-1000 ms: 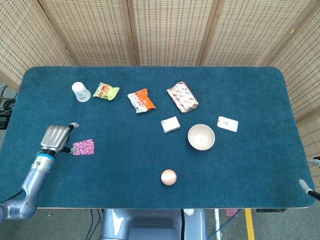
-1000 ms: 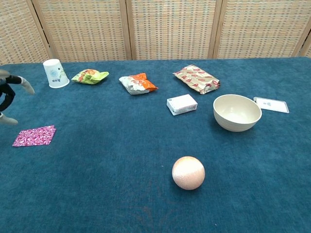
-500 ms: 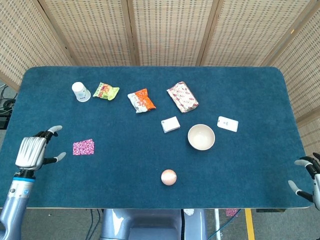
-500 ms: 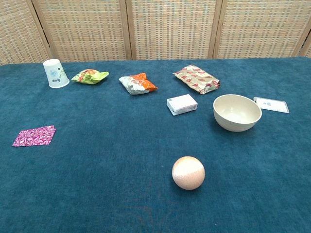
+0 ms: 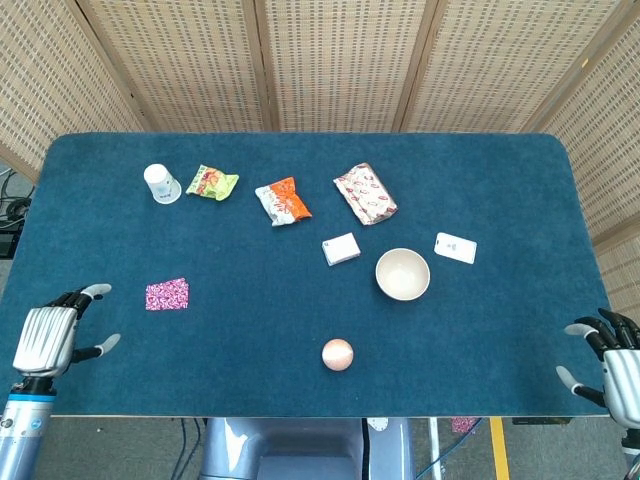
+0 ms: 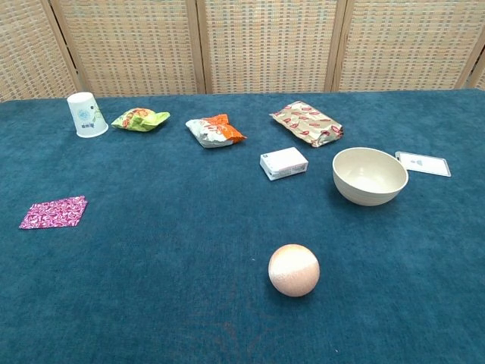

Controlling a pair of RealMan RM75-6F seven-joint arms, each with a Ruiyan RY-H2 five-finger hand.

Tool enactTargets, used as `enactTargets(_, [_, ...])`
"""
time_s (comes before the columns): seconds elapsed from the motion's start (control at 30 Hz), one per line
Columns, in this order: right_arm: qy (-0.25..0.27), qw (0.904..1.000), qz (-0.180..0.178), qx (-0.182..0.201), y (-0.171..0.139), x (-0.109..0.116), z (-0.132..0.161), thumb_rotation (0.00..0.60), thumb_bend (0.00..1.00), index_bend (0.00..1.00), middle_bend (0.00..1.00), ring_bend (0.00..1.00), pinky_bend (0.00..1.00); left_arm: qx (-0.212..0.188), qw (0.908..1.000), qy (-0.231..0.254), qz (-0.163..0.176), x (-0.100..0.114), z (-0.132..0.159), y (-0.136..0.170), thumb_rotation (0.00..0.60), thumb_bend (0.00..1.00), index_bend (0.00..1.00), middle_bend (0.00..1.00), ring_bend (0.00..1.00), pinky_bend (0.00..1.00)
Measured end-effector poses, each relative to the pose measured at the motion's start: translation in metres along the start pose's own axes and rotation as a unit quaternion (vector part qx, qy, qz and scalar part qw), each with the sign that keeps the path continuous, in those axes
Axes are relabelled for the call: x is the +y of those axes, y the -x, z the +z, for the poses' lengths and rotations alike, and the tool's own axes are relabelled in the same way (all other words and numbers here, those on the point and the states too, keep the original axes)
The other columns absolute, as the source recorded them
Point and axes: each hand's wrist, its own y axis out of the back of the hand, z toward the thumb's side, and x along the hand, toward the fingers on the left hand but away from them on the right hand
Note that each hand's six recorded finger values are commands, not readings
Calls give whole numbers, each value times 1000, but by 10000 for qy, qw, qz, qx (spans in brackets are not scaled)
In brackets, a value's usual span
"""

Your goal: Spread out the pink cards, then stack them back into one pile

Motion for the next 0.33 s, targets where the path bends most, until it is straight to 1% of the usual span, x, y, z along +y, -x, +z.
enactTargets(0.13, [-8,10000,11,55,1,0,4,600,234,348,324,162,139,17,10000,41,4,0,1,0,536,147,308,379,401,557])
enactTargets(0.33, [-28,10000,16,22,1,0,3,600,234,348,324,162,139,8,10000,55,-25,-1,2,-1,534,147,308,376,401,557])
